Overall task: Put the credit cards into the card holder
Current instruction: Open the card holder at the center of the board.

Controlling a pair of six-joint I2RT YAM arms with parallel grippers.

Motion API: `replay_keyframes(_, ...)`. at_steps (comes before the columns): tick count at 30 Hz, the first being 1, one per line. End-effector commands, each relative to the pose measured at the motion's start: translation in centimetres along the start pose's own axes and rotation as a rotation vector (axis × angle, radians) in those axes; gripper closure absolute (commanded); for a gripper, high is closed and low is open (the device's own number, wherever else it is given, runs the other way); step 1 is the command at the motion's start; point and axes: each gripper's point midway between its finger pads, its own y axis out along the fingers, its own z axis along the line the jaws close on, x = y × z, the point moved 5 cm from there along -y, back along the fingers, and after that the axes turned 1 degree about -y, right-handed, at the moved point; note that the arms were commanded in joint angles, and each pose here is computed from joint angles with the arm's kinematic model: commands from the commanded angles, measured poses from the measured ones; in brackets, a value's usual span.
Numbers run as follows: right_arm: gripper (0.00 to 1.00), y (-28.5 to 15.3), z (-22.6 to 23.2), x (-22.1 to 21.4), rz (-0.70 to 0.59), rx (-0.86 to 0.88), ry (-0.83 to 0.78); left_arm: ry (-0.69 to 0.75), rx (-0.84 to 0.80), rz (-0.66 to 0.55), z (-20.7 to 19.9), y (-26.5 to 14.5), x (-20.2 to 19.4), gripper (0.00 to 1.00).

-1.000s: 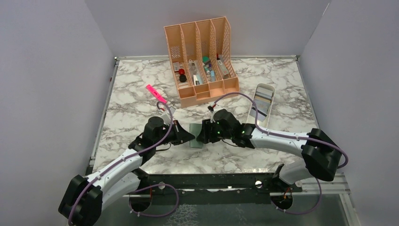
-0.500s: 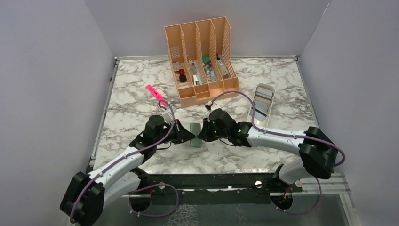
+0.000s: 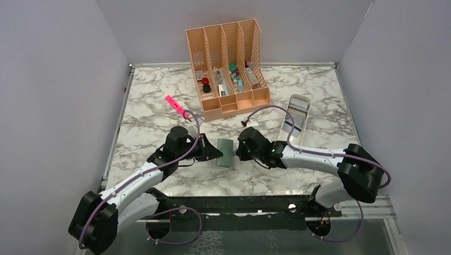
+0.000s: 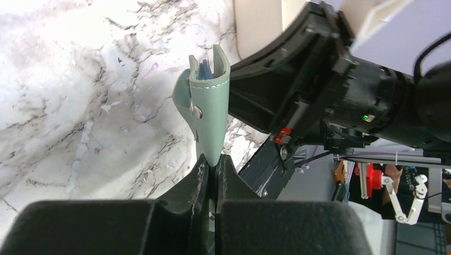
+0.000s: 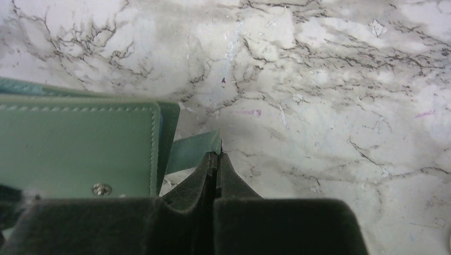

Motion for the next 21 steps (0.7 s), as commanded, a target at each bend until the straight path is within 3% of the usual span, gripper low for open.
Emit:
replay_keyframes(1,0.99,-1.5,0.7,1.2,-0.075,0.093,0.025,-0.015,0.055,0.014,1.0,0.4,-0.2,0.86)
replay_keyframes(6,0.99,-1.8,1.6,0.1,-0.082,0.230,0.039,-0.043,0.145,0.041,2.7,0.9,-0.8,0.55)
replay_keyframes(10,0.99,-1.4,2.1,-1.1,-0.029,0.278,0.066,-0.031,0.205,0.042,3.0,1.0,-0.2,0.40)
replay_keyframes(14,0.99,-2.6,3.5,0.5,-0.047,0.343,0.079,0.008,0.262,0.032,3.0,0.8,0.9,0.24)
replay_keyframes(21,0.99,-4.9,5.4,3.1,-0.098,0.425,0.112,0.010,0.269,0.041,2.8,0.7,1.0,0.19)
